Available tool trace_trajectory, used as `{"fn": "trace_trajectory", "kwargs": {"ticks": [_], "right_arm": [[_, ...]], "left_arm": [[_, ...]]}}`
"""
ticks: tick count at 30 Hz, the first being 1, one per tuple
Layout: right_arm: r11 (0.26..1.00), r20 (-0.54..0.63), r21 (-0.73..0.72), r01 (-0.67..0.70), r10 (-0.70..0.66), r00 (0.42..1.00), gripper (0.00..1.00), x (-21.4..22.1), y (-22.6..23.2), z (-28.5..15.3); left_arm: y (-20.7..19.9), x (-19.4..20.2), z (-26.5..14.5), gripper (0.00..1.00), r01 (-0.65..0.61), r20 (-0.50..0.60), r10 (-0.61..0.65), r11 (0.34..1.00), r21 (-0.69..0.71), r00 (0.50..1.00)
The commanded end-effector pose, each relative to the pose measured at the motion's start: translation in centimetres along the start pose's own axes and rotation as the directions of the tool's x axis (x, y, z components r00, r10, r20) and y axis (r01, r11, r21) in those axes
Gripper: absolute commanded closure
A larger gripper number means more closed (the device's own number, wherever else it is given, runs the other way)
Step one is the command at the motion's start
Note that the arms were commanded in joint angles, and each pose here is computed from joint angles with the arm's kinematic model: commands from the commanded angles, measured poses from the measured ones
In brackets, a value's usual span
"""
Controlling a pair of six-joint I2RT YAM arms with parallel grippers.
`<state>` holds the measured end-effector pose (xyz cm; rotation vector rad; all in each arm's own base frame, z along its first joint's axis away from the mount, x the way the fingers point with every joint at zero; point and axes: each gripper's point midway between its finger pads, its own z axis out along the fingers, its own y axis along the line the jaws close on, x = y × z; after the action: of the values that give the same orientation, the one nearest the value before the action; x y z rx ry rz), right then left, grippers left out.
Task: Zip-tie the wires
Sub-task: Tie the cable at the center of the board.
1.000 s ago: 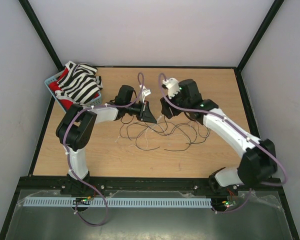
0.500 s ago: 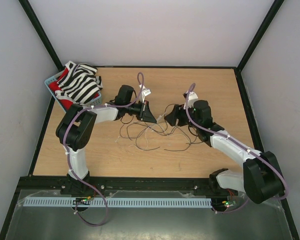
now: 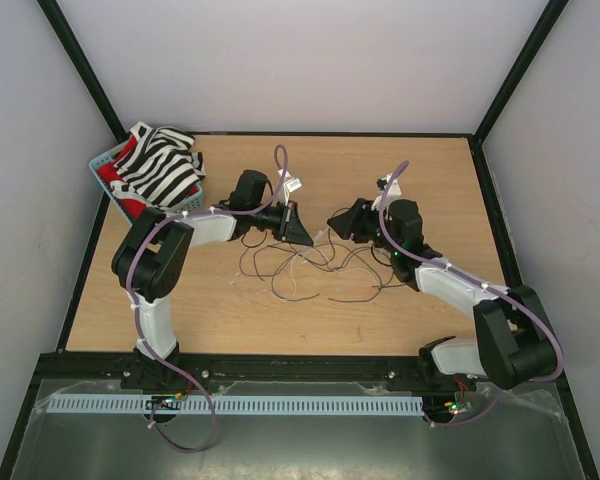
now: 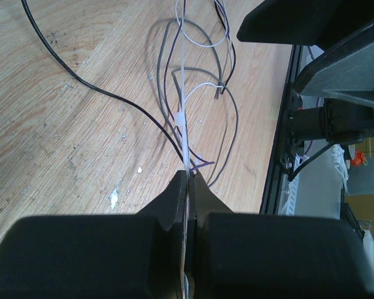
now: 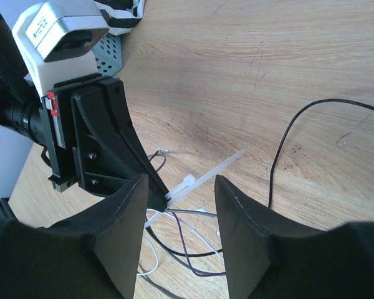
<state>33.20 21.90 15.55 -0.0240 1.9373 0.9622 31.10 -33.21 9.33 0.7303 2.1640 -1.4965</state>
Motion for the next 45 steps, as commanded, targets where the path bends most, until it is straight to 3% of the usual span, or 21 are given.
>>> {"fn": "trace_trajectory", "kwargs": {"ticks": [1, 14, 30, 45], "right_arm": [[0.999, 0.017, 0.0, -0.05, 0.05, 0.999, 0.43, 0.0, -0.1, 0.1], [0.993, -0.003, -0.025, -0.118, 0.118, 0.993, 0.4, 1.4, -0.6, 1.1], [0.975, 0.012, -0.089, -0.201, 0.203, 0.979, 0.46, 1.8, -0.6, 3.1], [0.972, 0.011, -0.098, -0.213, 0.215, 0.977, 0.59, 2.0, -0.7, 3.5]], "left_arm": [[-0.5, -0.7, -0.3, 1.0, -0.031, 0.021, 0.031, 0.999, 0.007, 0.999], [-0.7, -0.9, -0.4, 1.0, -0.038, 0.026, 0.038, 0.999, 0.011, 0.999], [-0.9, -0.9, -0.2, 1.0, -0.039, 0.025, 0.039, 0.999, 0.016, 0.999], [-0.8, -1.0, -0.1, 1.0, -0.038, 0.026, 0.038, 0.999, 0.014, 0.999]]}}
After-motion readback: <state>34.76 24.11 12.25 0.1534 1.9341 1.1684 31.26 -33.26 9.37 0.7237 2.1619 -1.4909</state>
